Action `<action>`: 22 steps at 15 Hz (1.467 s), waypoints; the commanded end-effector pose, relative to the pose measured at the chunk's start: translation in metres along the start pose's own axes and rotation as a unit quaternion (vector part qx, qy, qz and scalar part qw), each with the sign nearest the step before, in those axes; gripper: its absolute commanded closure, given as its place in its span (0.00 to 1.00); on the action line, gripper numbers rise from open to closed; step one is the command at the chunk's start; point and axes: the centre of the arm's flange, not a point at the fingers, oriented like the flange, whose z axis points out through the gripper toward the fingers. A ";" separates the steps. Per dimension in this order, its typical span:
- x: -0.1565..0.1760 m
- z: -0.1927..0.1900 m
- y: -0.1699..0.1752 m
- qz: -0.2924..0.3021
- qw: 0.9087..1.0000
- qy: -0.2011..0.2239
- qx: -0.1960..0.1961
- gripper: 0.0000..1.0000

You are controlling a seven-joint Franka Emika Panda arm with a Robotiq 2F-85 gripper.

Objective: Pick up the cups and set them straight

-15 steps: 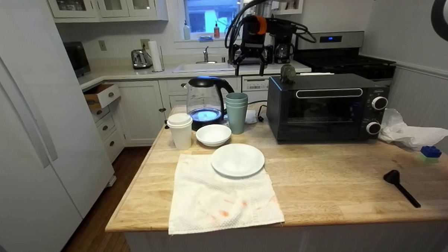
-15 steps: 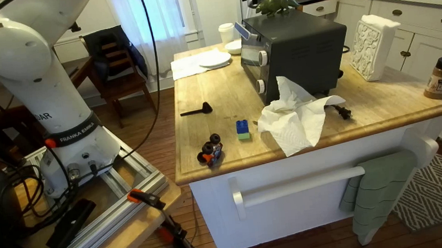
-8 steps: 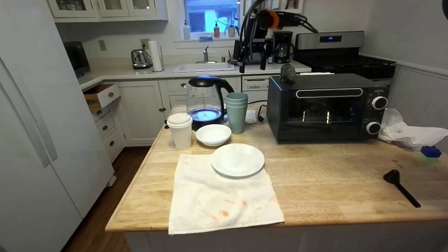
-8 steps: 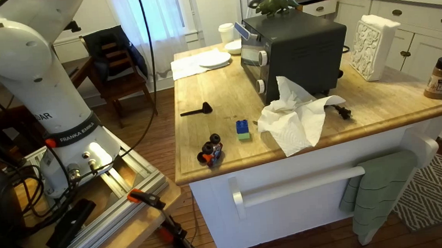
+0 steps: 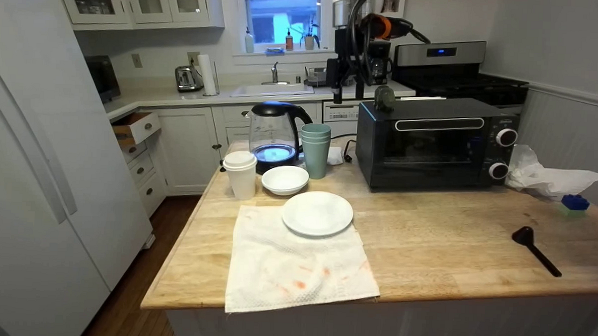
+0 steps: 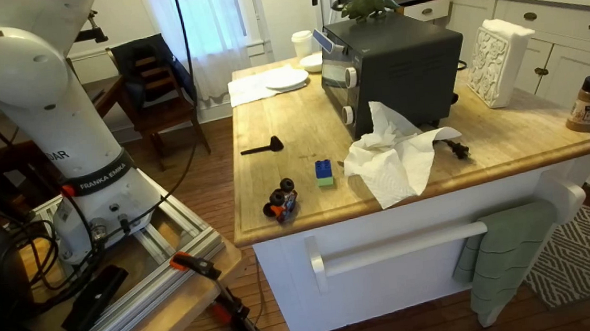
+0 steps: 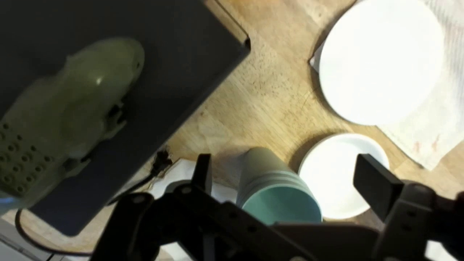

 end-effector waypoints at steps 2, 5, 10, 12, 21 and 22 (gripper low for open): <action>-0.090 0.016 -0.005 0.006 0.996 -0.085 0.023 0.00; -0.113 0.018 -0.007 0.012 0.994 -0.092 0.056 0.00; -0.150 0.022 -0.013 0.076 0.989 -0.093 0.090 0.00; -0.163 0.023 -0.016 0.102 0.986 -0.080 0.104 0.00; -0.138 0.017 -0.007 0.168 0.982 0.017 0.081 0.00; -0.142 0.020 -0.007 0.167 0.983 0.020 0.076 0.00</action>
